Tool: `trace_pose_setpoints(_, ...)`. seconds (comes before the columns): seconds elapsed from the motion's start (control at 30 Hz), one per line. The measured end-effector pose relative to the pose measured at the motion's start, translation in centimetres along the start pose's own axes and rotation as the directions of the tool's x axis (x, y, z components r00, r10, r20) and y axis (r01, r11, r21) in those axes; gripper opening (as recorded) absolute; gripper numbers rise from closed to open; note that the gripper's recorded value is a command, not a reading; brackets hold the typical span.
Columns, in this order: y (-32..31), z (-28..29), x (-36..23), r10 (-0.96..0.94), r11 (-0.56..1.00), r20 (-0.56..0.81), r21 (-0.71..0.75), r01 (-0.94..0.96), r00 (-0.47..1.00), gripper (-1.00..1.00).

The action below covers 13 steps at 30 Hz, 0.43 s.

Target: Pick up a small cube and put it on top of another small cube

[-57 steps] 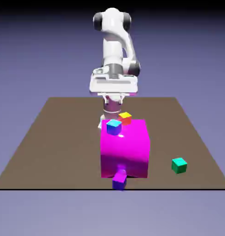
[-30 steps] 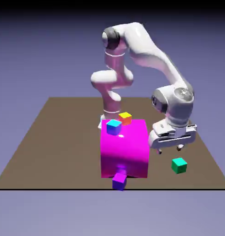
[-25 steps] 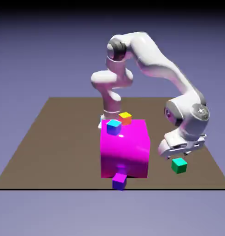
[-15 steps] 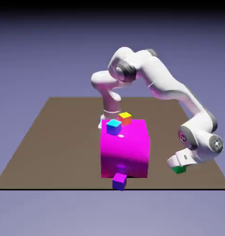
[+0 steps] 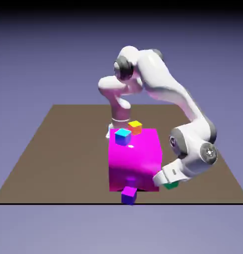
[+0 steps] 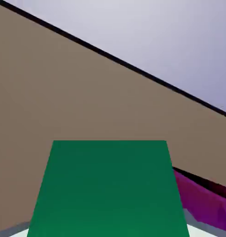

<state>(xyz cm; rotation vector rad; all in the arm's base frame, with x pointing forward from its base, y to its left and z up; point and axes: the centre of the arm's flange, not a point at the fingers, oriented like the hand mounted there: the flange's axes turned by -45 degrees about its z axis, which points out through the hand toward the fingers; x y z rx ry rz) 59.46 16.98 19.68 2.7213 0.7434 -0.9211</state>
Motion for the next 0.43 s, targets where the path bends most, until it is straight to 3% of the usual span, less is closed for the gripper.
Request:
trace_pose_setpoints(0.13,7.9,0.2,-3.4,-0.053,0.998,0.023,-0.033,0.053,0.998,-1.0)
trace_pose_setpoints(0.2,7.9,0.2,-3.4,-0.053,0.998,0.023,-0.033,0.053,0.998,-1.0)
trace_pose_setpoints(0.3,8.1,5.5,-2.4,-0.052,0.998,0.024,-0.033,0.052,0.998,-1.0)
trace_pose_setpoints(0.33,8.1,6.8,-2.3,-0.052,0.998,0.023,-0.032,0.053,0.998,1.0)
trace_pose_setpoints(0.43,8.1,5.0,-2.5,-0.052,0.998,0.024,-0.036,0.053,0.998,1.0)
